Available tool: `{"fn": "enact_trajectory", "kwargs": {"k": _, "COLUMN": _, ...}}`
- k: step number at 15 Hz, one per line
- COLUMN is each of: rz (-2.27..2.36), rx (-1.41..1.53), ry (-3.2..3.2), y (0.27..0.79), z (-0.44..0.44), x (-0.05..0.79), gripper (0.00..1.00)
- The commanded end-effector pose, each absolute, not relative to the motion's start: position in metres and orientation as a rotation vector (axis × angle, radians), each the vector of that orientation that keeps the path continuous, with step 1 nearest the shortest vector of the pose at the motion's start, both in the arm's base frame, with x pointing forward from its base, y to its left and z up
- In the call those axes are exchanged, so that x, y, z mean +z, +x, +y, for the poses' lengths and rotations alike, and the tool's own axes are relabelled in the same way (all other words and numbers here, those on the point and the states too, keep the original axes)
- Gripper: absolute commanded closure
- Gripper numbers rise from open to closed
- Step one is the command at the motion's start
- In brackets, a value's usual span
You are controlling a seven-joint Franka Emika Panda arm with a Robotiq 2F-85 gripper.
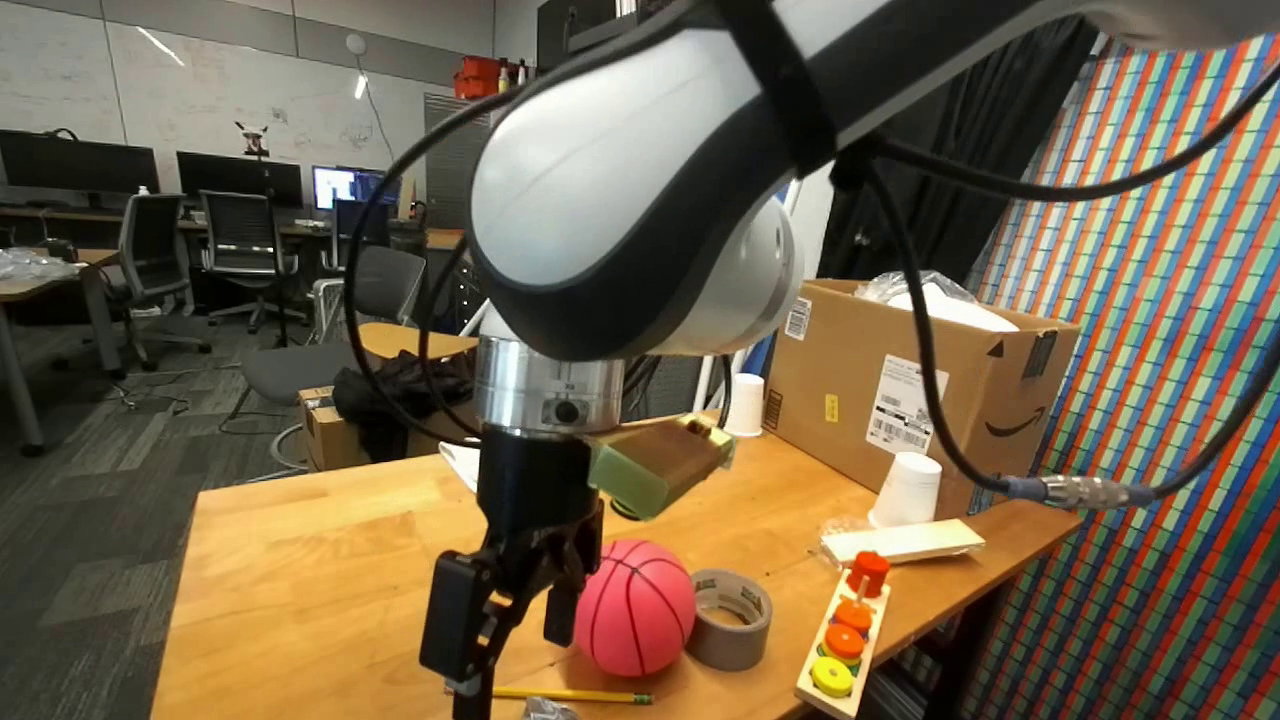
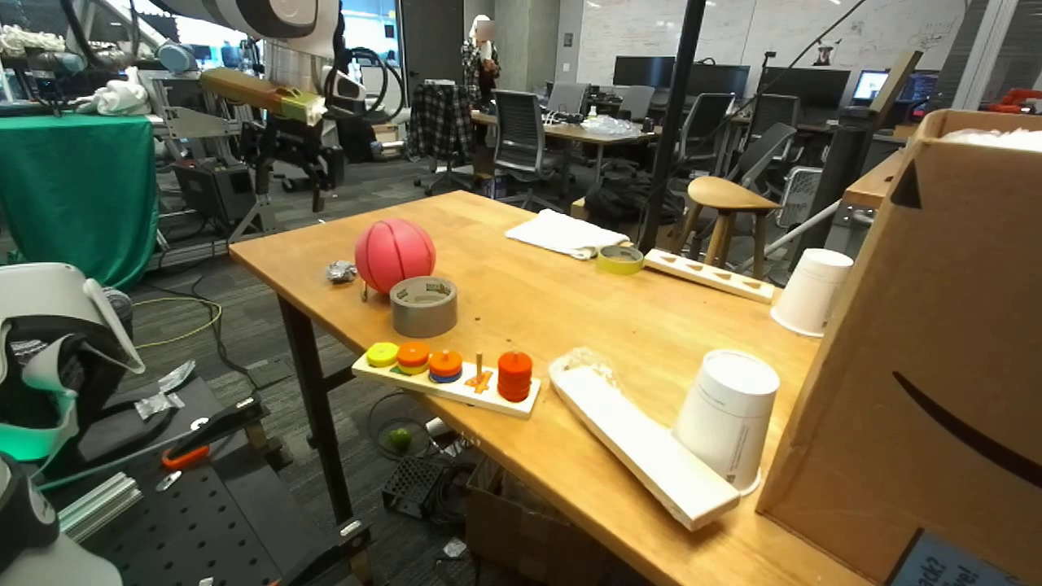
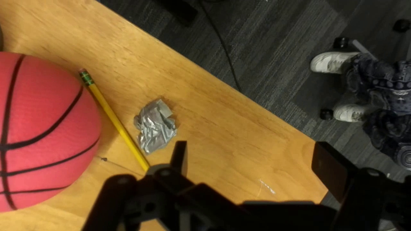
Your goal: Move the ball to the right
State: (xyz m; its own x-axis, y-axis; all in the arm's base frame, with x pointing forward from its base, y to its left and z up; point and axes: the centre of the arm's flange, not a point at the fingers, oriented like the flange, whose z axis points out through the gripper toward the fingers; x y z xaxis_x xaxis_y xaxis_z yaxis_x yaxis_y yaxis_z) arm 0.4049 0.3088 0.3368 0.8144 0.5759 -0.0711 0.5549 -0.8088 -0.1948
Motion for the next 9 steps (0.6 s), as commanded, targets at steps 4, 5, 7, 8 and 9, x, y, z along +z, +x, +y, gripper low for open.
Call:
{"fn": "enact_trajectory", "kwargs": {"k": 4, "rz": -0.939, "rx": 0.354, "ry": -2.784, "y": 0.425, "z": 0.290, "x": 0.295, "gripper": 0.00}}
{"fn": "enact_trajectory", "kwargs": {"k": 5, "rz": -0.949, "rx": 0.389, "ry": -2.775, "y": 0.431, "z": 0.285, "x": 0.291, "gripper": 0.00}}
{"fn": "enact_trajectory", "kwargs": {"k": 7, "rz": -0.965, "rx": 0.423, "ry": -2.778, "y": 0.445, "z": 0.273, "x": 0.289, "gripper": 0.00}}
{"fn": "enact_trajectory", "kwargs": {"k": 8, "rz": -0.976, "rx": 0.420, "ry": -2.793, "y": 0.456, "z": 0.266, "x": 0.292, "gripper": 0.00}}
{"fn": "enact_trajectory", "kwargs": {"k": 9, "rz": -0.997, "rx": 0.373, "ry": -2.842, "y": 0.472, "z": 0.253, "x": 0.301, "gripper": 0.00}}
